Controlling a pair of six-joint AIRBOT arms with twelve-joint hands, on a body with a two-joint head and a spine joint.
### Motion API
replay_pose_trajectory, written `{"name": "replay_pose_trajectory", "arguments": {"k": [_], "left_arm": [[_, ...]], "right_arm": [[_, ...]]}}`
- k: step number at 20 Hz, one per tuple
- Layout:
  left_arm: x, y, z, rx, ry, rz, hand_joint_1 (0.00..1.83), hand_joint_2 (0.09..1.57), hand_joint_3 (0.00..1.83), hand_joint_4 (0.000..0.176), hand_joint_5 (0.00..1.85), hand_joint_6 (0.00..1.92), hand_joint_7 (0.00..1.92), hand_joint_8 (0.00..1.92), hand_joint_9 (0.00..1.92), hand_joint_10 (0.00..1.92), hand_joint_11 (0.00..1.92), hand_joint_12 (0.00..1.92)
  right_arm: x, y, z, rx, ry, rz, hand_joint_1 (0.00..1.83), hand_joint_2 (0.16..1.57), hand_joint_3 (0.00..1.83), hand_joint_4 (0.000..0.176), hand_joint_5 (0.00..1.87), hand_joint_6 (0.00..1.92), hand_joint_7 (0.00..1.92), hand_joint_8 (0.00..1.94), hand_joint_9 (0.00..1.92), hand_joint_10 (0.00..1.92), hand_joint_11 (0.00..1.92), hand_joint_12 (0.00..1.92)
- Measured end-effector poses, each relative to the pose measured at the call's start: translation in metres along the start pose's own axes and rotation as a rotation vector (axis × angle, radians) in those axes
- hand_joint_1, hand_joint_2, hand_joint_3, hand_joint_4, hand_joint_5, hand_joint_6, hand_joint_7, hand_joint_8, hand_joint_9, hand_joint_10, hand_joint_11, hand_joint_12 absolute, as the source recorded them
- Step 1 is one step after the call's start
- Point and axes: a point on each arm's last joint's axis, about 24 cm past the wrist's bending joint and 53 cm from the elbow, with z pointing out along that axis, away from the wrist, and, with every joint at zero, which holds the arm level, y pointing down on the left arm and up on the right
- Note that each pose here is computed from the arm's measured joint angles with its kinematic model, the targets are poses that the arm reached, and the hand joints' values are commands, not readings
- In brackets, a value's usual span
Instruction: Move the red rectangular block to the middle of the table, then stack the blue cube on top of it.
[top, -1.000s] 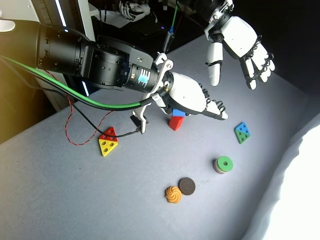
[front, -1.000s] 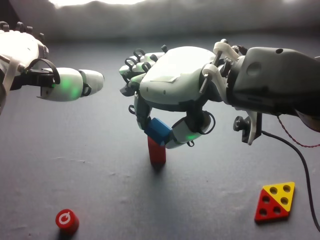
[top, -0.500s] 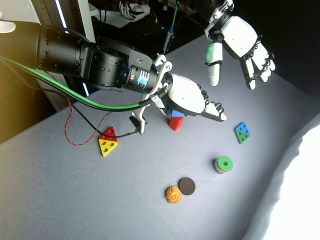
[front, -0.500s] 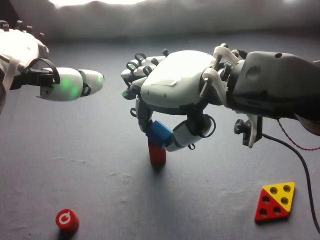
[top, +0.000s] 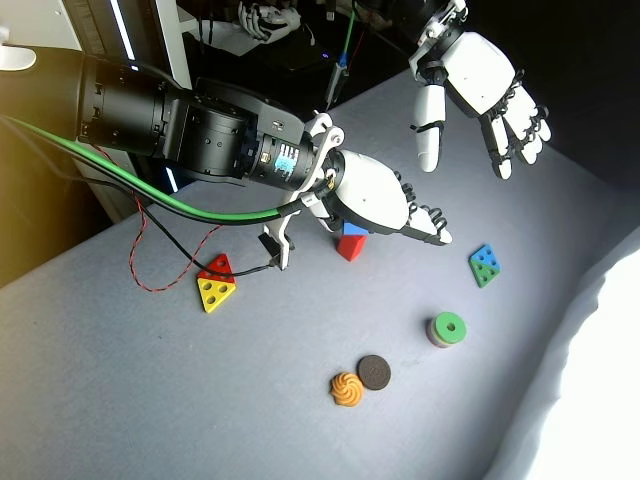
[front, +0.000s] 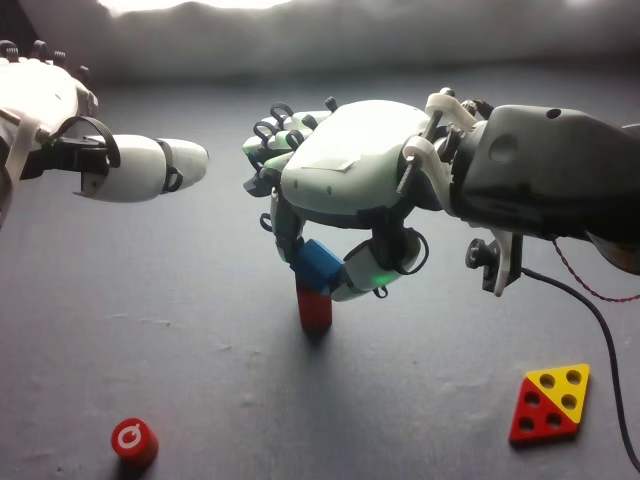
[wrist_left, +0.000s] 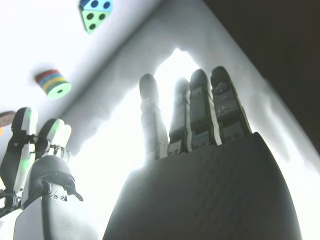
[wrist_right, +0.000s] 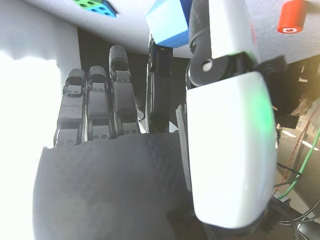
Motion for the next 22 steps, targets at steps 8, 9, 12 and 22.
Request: {"name": "replay_pose_trajectory", "arguments": {"k": [8, 9, 12, 22], "left_arm": [[-0.0006, -0.0004, 0.0, 0.0, -0.001, -0.001, 0.04, 0.96, 0.0, 0.043, 0.4, 0.0, 0.12, 0.0, 0.06, 0.0, 0.0, 0.0], [-0.0011, -0.0008, 0.0, 0.001, -0.002, -0.001, 0.04, 0.96, 0.0, 0.051, 0.41, 0.0, 0.12, 0.0, 0.06, 0.0, 0.0, 0.0], [-0.0016, -0.0013, 0.0, 0.002, -0.003, -0.001, 0.02, 0.97, 0.0, 0.059, 0.41, 0.0, 0.13, 0.0, 0.07, 0.01, 0.0, 0.0], [-0.0031, 0.0003, 0.001, -0.004, -0.008, 0.005, 0.04, 0.96, 0.0, 0.045, 0.4, 0.01, 0.13, 0.01, 0.07, 0.0, 0.0, 0.0]], "right_arm": [[0.0003, 0.0009, 0.0004, -0.002, 0.0, 0.0, 1.03, 1.0, 0.0, 0.082, 0.95, 0.36, 0.21, 0.0, 0.0, 0.0, 0.0, 0.0], [0.0003, 0.0009, 0.0004, -0.002, 0.0, -0.001, 1.01, 0.98, 0.0, 0.073, 0.96, 0.14, 0.2, 0.0, 0.0, 0.0, 0.0, 0.0], [0.0002, -0.0001, 0.0006, -0.001, 0.001, -0.001, 0.98, 0.96, 0.0, 0.081, 0.93, 0.01, 0.18, 0.0, 0.0, 0.0, 0.0, 0.0], [0.0014, -0.005, 0.0008, 0.009, 0.003, -0.005, 0.89, 0.94, 0.0, 0.115, 0.82, 0.0, 0.13, 0.0, 0.0, 0.0, 0.0, 0.0]]}}
